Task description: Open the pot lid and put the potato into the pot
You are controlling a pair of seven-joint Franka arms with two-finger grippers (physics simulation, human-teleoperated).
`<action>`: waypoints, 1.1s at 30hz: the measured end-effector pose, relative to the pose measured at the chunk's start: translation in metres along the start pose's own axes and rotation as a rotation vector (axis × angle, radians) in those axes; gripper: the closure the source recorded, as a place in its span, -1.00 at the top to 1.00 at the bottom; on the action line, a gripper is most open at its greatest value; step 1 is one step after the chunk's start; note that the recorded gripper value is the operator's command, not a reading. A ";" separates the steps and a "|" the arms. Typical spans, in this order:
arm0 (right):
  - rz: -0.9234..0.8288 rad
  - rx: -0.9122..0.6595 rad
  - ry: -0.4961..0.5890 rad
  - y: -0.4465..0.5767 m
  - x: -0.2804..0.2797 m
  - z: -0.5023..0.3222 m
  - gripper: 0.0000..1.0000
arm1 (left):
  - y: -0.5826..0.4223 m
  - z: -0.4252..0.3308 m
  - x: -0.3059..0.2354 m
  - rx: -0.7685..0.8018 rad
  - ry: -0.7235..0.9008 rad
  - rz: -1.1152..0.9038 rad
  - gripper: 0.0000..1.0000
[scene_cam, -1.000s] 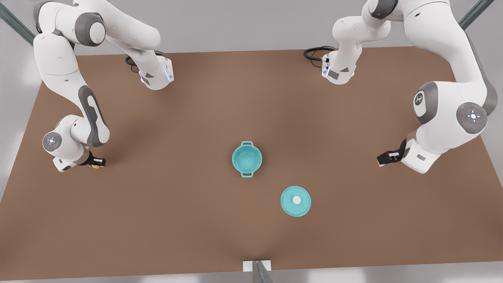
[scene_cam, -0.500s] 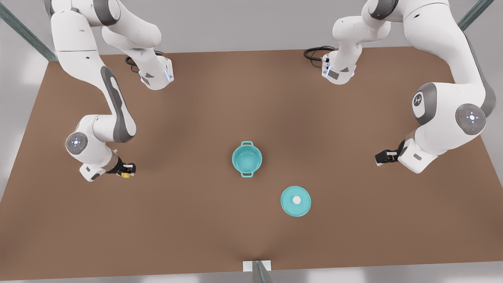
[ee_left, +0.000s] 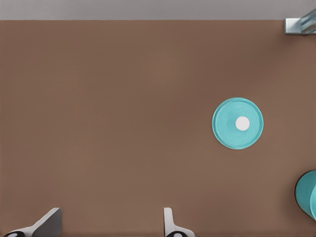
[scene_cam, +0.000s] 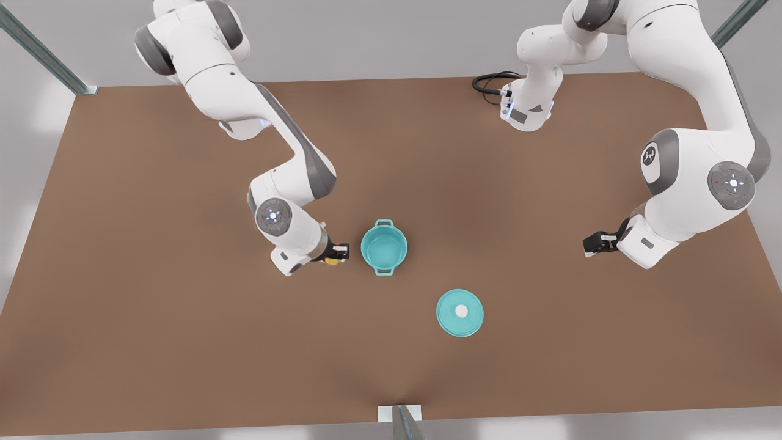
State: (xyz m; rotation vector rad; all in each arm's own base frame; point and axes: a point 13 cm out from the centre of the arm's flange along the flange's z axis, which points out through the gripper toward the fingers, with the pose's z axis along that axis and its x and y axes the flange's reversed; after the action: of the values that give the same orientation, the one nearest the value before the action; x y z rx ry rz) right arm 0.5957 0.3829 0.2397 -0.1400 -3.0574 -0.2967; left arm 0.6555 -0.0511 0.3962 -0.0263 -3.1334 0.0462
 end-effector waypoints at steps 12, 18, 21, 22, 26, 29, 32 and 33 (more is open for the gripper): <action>0.258 0.011 0.145 0.114 0.073 0.105 0.17 | 0.000 0.001 0.000 -0.001 0.002 0.017 1.00; 0.395 0.049 0.147 0.098 0.067 0.131 0.16 | 0.001 0.003 0.000 -0.001 0.004 0.022 1.00; 0.443 0.052 0.141 0.096 0.064 0.130 0.51 | 0.000 0.003 0.000 -0.001 0.005 0.024 1.00; 0.457 0.054 0.139 0.096 0.064 0.130 1.00 | 0.001 0.003 0.000 -0.001 0.005 0.024 1.00; 0.509 0.055 0.126 0.093 0.058 0.125 1.00 | 0.001 0.004 0.000 -0.002 0.006 0.026 1.00; 0.622 0.064 -0.004 0.016 -0.017 0.020 1.00 | 0.001 0.006 -0.001 -0.001 0.009 0.026 1.00; 0.850 0.149 -0.068 -0.228 -0.089 -0.105 1.00 | 0.002 0.006 0.000 -0.002 0.010 0.027 1.00; 0.892 0.178 -0.051 -0.296 -0.078 -0.123 1.00 | 0.003 0.006 0.000 -0.002 0.010 0.025 1.00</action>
State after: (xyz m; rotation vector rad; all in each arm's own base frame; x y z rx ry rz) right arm 0.6514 0.0628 0.2983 -1.4265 -2.6842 0.0435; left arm 0.6558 -0.0478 0.3905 -0.0653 -3.1232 0.0428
